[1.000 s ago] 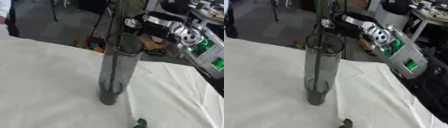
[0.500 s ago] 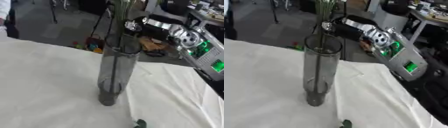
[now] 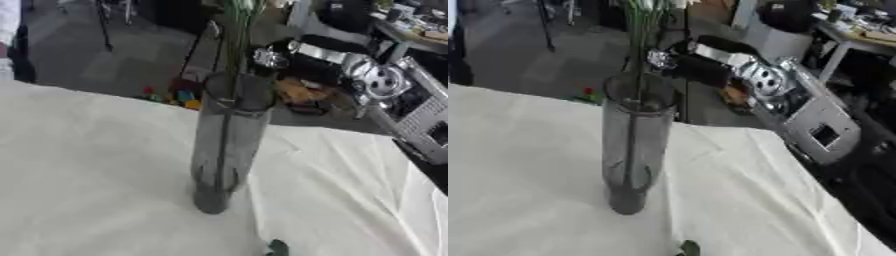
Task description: Arrange flowers into the vase.
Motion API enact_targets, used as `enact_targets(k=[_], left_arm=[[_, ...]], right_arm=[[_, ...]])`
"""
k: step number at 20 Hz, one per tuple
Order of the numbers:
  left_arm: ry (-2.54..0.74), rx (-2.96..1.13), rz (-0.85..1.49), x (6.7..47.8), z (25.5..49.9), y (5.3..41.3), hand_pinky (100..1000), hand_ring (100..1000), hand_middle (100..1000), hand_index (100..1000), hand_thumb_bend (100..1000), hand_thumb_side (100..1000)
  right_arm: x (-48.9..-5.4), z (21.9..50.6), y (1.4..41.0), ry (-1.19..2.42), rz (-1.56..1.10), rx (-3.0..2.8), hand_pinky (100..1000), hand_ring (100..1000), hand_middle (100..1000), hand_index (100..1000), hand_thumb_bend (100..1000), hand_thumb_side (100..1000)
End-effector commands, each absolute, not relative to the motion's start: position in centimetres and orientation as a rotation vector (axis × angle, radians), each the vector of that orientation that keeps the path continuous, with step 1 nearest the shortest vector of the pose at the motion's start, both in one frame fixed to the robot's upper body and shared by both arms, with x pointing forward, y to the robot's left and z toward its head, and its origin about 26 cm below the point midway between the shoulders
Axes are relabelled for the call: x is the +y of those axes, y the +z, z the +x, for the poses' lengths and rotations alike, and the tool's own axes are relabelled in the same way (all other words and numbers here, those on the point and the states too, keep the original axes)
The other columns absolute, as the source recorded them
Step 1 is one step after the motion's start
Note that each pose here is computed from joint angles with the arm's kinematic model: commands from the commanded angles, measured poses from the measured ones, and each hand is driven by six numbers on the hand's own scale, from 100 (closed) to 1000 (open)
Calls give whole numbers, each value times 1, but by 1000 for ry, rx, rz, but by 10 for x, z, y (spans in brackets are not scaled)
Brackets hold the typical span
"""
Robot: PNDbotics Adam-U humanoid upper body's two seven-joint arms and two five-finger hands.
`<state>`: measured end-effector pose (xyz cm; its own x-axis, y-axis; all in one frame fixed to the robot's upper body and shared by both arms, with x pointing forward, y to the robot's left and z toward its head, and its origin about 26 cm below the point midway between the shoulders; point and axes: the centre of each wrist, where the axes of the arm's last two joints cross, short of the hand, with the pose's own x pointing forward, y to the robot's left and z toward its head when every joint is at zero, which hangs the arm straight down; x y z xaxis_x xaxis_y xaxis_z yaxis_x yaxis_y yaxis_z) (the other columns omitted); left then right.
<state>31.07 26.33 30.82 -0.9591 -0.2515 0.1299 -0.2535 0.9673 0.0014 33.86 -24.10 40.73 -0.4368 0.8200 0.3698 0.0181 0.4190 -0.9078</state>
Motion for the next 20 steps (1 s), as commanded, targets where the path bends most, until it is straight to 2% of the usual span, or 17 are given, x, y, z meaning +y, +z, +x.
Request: enact_targets(k=[1,20], left_arm=[[12,-3007,398,265,307,314,798,880,865,948,100,1000],[25,-3006,410,267,307,313,797,880,865,948,100,1000]], right_arm=[[-250,330,420,1108,-779,-1793,844,826,726,822,151,1000],[-268,323,419,1061,-805,-1793,840,818,718,820,145,1000]])
